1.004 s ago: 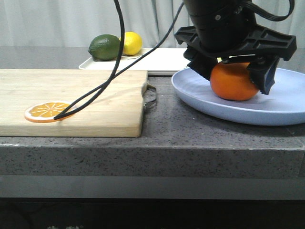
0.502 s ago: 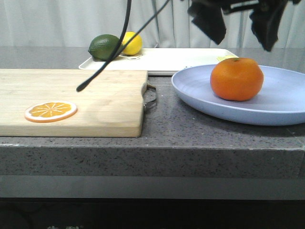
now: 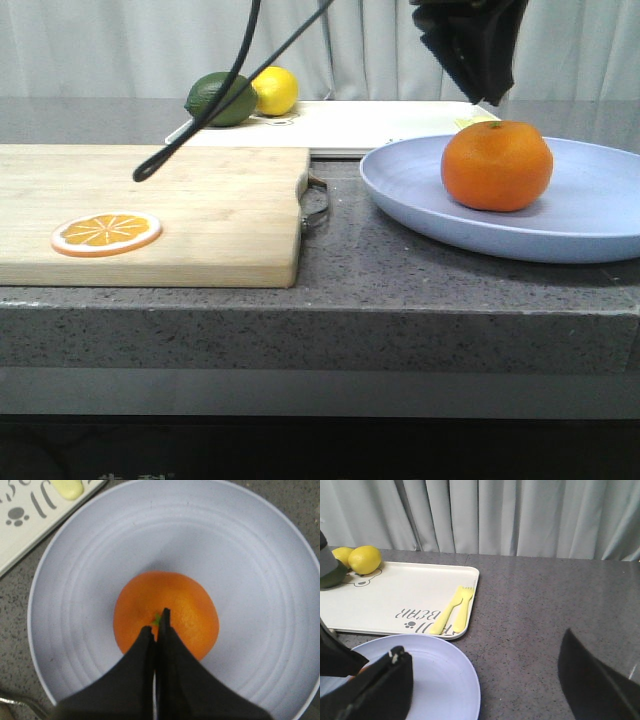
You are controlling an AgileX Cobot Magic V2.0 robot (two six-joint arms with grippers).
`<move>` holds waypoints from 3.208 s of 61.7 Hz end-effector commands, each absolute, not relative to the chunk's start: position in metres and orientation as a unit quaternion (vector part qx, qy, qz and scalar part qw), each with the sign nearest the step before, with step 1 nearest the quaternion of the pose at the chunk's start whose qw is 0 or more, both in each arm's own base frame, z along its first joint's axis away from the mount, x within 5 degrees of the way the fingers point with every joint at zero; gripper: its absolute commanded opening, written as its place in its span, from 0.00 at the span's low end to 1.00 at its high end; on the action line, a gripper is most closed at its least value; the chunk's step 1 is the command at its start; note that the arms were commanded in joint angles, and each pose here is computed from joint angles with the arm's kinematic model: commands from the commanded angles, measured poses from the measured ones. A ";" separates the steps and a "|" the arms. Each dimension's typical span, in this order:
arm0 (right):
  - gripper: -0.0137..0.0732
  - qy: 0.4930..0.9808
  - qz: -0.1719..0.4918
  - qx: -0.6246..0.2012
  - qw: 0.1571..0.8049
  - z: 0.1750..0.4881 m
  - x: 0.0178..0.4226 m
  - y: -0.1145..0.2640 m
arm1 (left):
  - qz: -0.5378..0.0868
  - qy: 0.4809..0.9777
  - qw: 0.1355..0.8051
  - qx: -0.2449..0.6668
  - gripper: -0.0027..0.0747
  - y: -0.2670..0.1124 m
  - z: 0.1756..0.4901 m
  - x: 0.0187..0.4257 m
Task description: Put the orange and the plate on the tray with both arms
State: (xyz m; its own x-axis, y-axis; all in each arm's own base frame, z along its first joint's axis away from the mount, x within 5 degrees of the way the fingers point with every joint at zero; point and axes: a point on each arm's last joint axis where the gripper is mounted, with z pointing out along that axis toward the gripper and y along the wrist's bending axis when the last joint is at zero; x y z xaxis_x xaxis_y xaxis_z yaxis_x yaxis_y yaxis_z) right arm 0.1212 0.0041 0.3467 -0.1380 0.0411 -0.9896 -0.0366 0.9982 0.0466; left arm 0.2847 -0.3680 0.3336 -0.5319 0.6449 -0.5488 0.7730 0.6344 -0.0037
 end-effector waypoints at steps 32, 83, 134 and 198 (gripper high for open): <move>0.85 0.717 0.025 0.005 0.696 0.366 0.121 0.003 | -0.095 0.863 0.302 0.393 0.01 -0.324 0.404 0.270; 0.85 0.717 0.025 0.005 0.696 0.366 0.121 0.003 | -0.031 0.939 0.318 0.124 0.01 -0.082 0.392 0.277; 0.85 0.718 0.025 0.005 0.696 0.366 0.121 0.003 | -0.031 0.813 0.580 0.030 0.01 -0.004 0.321 0.055; 0.68 0.925 0.035 0.059 0.375 0.327 0.277 -0.024 | -0.051 0.722 0.690 0.024 0.01 -0.003 0.306 0.026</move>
